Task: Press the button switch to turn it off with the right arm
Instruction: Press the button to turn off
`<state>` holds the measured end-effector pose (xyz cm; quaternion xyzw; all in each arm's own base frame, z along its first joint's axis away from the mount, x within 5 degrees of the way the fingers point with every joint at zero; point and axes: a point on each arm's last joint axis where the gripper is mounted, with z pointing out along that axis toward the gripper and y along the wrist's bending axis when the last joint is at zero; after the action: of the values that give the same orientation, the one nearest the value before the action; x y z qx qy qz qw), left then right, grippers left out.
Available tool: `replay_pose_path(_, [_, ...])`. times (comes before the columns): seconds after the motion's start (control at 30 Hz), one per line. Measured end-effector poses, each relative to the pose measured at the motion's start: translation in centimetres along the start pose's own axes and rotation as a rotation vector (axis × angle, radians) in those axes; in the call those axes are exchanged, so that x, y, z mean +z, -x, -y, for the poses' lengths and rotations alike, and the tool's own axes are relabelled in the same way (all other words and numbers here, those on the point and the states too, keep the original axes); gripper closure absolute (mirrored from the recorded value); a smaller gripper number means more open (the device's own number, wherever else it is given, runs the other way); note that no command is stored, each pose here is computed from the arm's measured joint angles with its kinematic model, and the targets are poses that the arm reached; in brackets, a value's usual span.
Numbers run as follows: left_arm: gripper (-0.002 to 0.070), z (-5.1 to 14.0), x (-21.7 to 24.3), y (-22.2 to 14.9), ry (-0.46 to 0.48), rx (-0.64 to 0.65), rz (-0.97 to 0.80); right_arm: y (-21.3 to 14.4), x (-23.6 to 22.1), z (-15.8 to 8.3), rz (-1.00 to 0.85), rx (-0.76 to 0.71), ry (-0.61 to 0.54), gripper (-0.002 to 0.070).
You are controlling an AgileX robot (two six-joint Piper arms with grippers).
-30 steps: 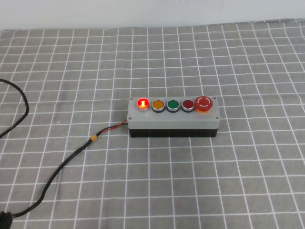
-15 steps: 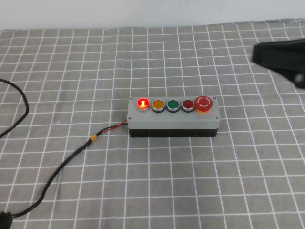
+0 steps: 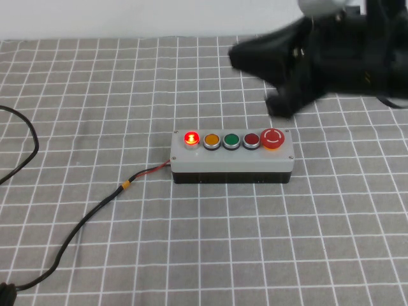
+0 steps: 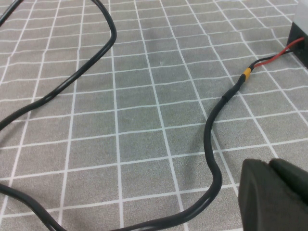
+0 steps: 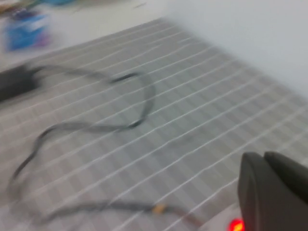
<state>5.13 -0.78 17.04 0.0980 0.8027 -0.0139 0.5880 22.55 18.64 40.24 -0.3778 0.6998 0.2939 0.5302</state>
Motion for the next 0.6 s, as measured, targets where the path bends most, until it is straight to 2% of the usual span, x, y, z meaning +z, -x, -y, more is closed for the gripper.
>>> replay_pose_path(0.17, [0.0678, 0.0, 0.0, 0.0, 0.000, 0.000, 0.000, -0.5, 2.2, 2.1, 0.056, 0.117, -0.121, 0.0692])
replay_pose_path(0.4, [0.0678, 0.0, 0.0, 0.0, 0.000, 0.000, 0.000, -2.4, 5.0, 3.2, 0.013, 0.227, -0.129, 0.0692])
replay_pose_path(0.47, [0.0678, 0.0, 0.0, 0.0, 0.000, 0.000, 0.000, -3.2, 6.0, 3.2, -0.027, 0.204, -0.096, 0.0692])
replay_pose_path(0.6, [0.0678, 0.0, 0.0, 0.0, 0.000, 0.000, 0.000, -3.8, 8.2, 2.6, -0.139, 0.050, 0.012, 0.0692])
